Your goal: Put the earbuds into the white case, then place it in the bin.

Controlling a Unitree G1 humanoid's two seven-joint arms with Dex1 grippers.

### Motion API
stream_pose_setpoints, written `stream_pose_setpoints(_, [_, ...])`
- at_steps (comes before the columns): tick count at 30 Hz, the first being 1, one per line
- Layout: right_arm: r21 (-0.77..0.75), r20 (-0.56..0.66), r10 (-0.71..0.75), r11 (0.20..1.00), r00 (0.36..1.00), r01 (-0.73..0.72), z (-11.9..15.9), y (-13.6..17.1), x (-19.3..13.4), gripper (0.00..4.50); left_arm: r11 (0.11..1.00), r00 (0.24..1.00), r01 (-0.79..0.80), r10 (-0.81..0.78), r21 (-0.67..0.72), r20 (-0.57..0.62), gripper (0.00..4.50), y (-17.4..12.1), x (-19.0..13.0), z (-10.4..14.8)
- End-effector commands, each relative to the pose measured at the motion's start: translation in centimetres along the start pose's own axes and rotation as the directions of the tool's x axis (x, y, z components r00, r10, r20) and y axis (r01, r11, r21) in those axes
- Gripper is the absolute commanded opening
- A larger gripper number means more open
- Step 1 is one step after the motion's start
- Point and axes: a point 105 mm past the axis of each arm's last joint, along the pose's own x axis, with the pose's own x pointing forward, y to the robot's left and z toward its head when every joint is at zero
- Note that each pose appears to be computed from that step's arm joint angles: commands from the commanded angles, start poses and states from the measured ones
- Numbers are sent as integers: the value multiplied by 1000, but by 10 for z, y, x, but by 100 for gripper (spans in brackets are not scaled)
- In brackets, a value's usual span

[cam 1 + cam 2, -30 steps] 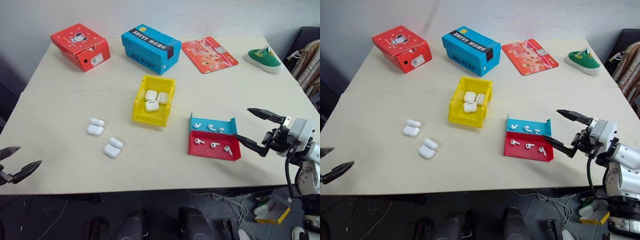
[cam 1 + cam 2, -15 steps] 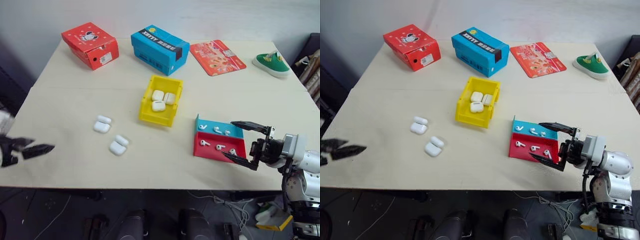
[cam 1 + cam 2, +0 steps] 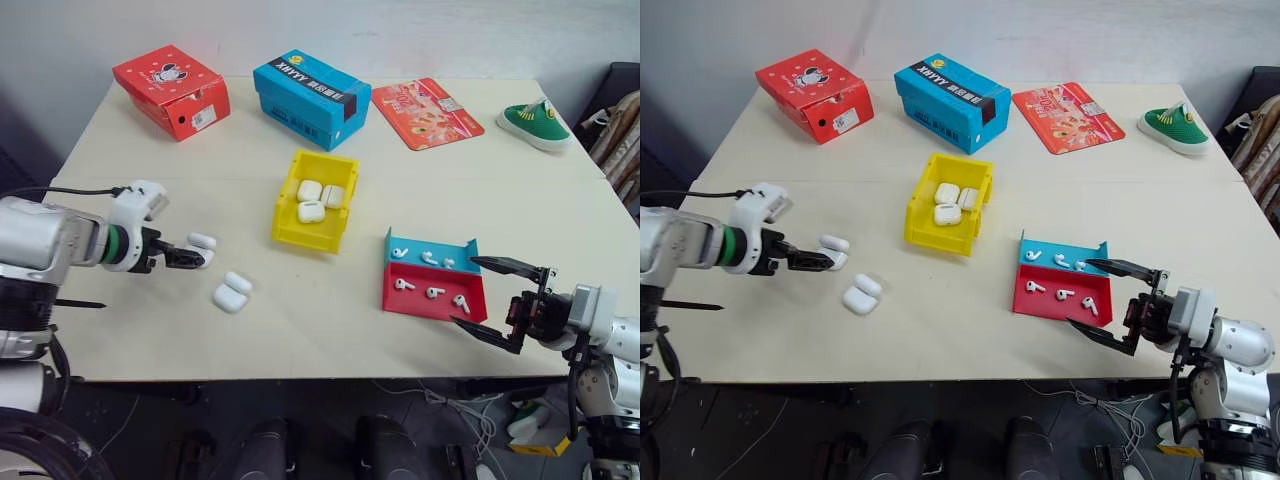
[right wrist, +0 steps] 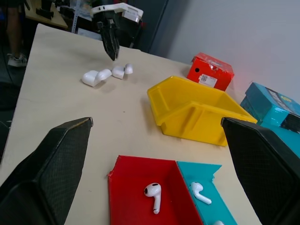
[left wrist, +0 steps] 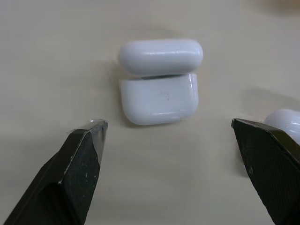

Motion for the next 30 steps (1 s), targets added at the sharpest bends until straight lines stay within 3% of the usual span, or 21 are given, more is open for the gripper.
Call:
stream_pose_setpoints(1, [-50, 23, -23, 998, 999, 24, 12, -1, 1, 450, 998, 997, -61, 61, 4, 55, 447, 3, 1, 16])
stream_pose_setpoints(8, [-46, 18, -30, 998, 999, 31, 14, 0, 2, 450, 996, 994, -90, 90, 1, 53, 447, 0, 23, 12])
stream_pose_setpoints(12, [-48, 21, -29, 998, 999, 30, 15, -1, 5, 450, 985, 988, -140, 146, 103, -43, 447, -1, 33, 2])
stream_pose_setpoints(15, [-48, 23, -28, 998, 999, 29, 16, -2, 7, 450, 990, 993, -116, 116, 76, -1, 447, -6, 37, 9])
stream_pose_setpoints(23, [-56, 24, -38, 998, 999, 39, 16, -4, 9, 450, 994, 993, -103, 105, 45, -46, 447, -9, 41, -3])
stream_pose_setpoints(26, [-58, 21, -44, 997, 999, 45, 17, -5, 9, 450, 992, 992, -119, 121, 31, -44, 390, -6, 41, -5])
stream_pose_setpoints(30, [-62, 20, -51, 997, 998, 52, 16, -6, 9, 450, 992, 991, -127, 127, 18, -39, 280, -5, 40, -7])
